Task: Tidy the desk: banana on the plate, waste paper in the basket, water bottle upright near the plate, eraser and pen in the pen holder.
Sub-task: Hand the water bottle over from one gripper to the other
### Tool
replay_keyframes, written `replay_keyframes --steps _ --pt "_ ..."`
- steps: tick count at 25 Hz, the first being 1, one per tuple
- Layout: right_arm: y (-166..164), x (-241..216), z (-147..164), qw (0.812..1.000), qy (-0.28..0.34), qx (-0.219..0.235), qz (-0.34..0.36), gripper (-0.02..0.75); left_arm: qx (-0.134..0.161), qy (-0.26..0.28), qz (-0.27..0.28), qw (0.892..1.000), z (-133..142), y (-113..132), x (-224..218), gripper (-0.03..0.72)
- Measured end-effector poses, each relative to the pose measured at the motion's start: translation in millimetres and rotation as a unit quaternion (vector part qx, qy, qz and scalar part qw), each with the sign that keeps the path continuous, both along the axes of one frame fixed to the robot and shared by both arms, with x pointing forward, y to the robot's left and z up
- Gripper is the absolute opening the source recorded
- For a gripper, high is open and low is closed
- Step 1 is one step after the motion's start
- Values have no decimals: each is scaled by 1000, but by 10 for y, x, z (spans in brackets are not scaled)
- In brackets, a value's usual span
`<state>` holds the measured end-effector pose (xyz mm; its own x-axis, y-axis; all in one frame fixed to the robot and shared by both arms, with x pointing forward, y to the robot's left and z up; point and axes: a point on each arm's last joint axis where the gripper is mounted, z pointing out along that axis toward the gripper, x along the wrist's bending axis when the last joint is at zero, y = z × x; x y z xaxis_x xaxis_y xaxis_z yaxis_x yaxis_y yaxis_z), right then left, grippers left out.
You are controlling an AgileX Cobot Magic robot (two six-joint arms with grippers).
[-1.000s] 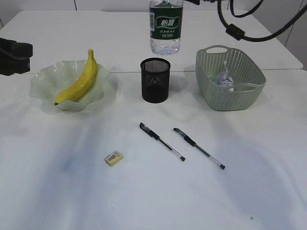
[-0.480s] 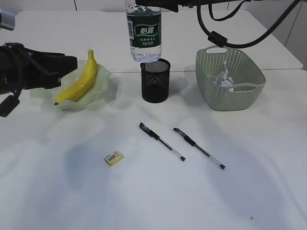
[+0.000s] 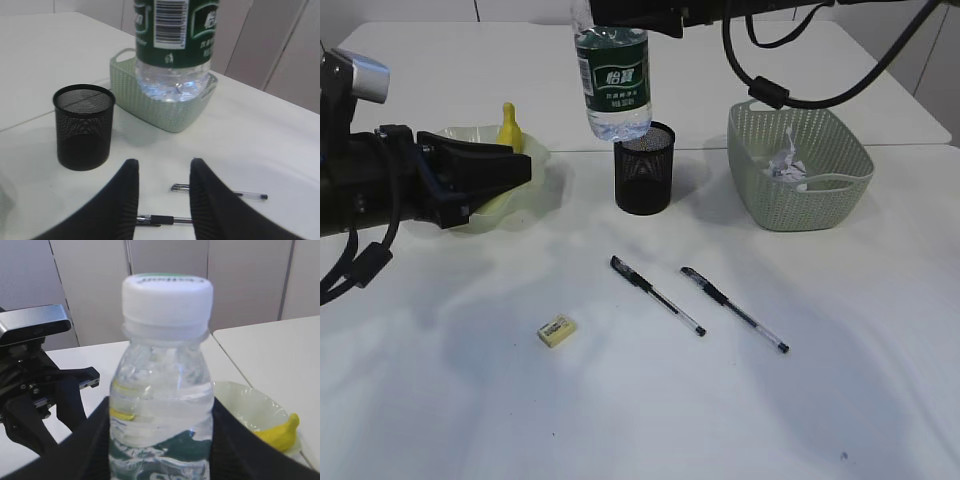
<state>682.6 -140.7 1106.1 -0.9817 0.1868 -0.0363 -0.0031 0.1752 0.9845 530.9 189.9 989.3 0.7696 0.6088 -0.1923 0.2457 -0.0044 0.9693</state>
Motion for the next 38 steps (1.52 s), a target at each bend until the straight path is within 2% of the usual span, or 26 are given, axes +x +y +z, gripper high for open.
replay_keyframes --steps 3,7,20,28,34,38 --pt "131 -49 -1 1000 -12 -3 17 357 -9 5 -29 1000 -35 -32 -25 236" --pt "242 -95 -1 999 -23 -5 32 357 -2 14 -60 998 -82 -57 -64 236" --pt "273 -115 -49 998 -27 -32 40 357 -7 10 -76 997 -70 -72 -87 236" --pt "273 -117 -51 999 -15 -31 38 357 17 24 -50 998 -119 -42 -51 236" --pt "271 -117 -57 999 0 -32 35 357 -10 28 -16 999 -86 -16 -1 272" --pt "270 -117 -62 999 8 -34 34 357 -26 30 2 999 -66 0 26 358"
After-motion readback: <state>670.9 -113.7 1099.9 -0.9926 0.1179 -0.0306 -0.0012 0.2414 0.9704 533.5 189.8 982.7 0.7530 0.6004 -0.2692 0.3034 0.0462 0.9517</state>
